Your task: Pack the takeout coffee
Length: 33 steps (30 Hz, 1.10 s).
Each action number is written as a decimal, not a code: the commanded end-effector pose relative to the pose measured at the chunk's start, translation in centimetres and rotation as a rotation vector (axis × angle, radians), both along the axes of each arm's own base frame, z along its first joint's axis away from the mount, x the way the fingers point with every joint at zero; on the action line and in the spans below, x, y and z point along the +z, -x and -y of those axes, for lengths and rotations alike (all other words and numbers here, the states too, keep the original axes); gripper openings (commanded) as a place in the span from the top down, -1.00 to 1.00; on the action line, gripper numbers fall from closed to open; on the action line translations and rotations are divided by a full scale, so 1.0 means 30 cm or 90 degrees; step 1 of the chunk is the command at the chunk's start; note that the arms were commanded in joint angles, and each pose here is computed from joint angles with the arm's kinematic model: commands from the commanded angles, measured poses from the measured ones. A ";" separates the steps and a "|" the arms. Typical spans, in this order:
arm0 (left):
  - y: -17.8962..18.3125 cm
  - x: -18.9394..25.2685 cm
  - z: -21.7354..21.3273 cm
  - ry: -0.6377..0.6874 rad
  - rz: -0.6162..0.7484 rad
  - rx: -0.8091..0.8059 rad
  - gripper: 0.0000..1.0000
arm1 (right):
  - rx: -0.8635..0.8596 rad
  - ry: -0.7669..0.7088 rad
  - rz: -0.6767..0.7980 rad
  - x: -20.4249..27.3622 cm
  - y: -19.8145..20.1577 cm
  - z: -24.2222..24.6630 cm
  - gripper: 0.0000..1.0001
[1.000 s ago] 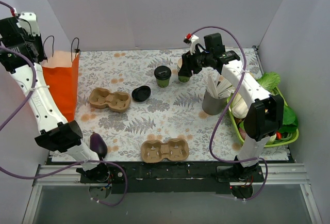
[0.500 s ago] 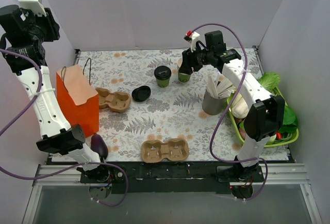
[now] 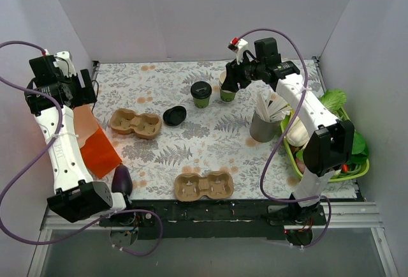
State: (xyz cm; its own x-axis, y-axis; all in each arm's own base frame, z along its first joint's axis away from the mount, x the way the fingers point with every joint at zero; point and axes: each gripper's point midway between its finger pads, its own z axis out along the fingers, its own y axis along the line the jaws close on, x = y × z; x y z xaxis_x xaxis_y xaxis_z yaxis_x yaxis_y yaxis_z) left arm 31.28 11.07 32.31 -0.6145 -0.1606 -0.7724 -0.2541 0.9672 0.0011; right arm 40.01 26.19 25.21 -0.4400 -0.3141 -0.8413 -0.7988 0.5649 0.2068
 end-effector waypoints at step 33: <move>0.395 0.139 -0.095 -0.206 -0.018 0.149 -0.50 | 0.037 -0.042 -0.038 -0.001 0.008 -0.054 -0.21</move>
State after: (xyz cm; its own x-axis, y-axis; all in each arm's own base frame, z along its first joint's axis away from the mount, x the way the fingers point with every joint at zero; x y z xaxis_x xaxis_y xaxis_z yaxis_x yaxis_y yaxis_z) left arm 21.33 15.07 41.50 -0.4923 0.0094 -0.8704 -0.5188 0.7997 0.3021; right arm 40.02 27.41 23.84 -0.5000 -0.2959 -0.8139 -0.7951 0.5294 0.2960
